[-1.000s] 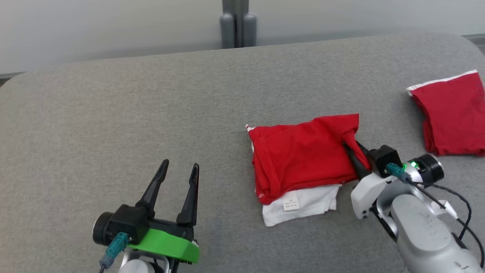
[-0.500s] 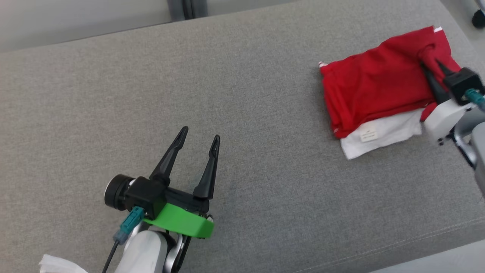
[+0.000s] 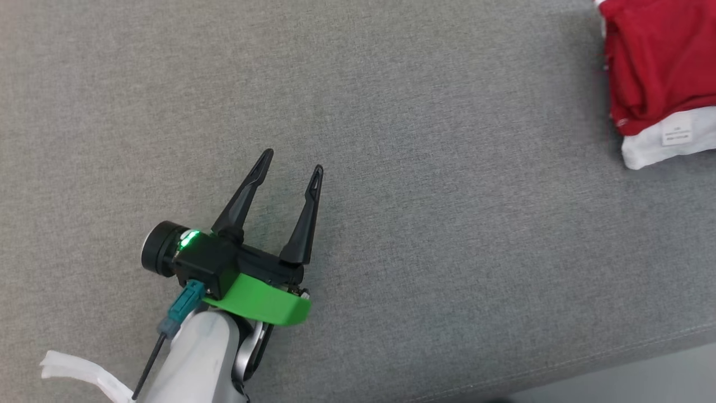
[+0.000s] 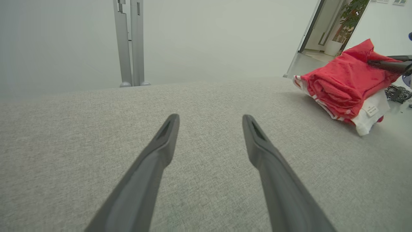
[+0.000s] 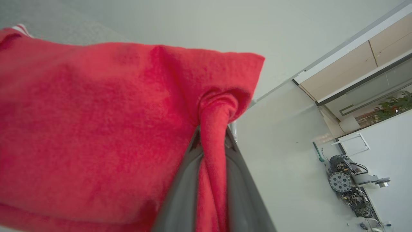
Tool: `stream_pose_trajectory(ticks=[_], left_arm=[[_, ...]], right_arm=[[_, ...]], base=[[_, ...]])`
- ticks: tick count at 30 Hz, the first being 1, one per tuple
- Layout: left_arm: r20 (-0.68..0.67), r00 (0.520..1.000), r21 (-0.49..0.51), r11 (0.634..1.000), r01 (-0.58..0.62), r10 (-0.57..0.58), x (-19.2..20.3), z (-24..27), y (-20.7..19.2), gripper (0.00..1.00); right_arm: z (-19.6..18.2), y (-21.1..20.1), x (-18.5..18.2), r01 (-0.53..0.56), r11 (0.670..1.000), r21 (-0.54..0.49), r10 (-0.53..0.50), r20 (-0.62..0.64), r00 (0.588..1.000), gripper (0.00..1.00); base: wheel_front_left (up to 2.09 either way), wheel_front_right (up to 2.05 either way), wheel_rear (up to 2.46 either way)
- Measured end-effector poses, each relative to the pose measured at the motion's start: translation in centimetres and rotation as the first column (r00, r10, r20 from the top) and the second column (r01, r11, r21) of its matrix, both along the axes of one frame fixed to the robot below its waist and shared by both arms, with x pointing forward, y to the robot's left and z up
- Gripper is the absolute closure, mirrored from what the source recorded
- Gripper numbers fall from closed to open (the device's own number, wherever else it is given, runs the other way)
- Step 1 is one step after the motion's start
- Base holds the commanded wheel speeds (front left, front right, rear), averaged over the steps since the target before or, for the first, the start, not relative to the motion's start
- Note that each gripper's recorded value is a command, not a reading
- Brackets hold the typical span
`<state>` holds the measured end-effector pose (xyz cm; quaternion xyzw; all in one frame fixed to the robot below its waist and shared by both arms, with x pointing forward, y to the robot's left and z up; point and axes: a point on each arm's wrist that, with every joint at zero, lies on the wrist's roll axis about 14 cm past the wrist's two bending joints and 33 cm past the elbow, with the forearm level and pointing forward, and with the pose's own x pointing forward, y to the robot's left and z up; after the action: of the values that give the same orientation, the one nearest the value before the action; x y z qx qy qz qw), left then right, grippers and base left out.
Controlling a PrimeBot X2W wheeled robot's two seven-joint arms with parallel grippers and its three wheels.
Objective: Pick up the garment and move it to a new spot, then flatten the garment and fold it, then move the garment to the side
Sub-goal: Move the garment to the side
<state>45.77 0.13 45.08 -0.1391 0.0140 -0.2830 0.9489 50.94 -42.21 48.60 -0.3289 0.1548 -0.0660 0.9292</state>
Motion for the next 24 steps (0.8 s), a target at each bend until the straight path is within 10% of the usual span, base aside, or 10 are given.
stream_pose_trajectory(ticks=[8,9,10,24], left_arm=[[-0.032,0.999,0.025,0.999,-0.040,0.040,0.6,-1.7,1.7,0.00],[-0.035,0.998,0.028,0.999,-0.042,0.043,0.7,-1.9,1.9,0.00],[-0.037,0.998,0.029,0.999,-0.045,0.046,0.7,-2.0,2.0,0.00],[0.023,0.992,-0.001,0.993,-0.122,0.122,0.1,1.9,3.9,0.00]], right_arm=[[-3.6,-1.1,0.6,0.075,0.997,0.025,-0.073,-0.064,0.995,1.00],[-3.6,-1.3,0.7,0.085,0.996,0.028,-0.083,-0.060,0.995,0.08],[-3.7,-1.4,0.8,0.092,0.995,0.032,-0.090,-0.059,0.994,0.00],[0.2,3.2,1.3,0.012,0.996,0.092,-0.020,0.088,0.996,0.00]], base=[[0.00,0.00,0.00],[0.00,0.00,0.00],[0.00,0.00,0.00],[0.00,0.00,0.00]])
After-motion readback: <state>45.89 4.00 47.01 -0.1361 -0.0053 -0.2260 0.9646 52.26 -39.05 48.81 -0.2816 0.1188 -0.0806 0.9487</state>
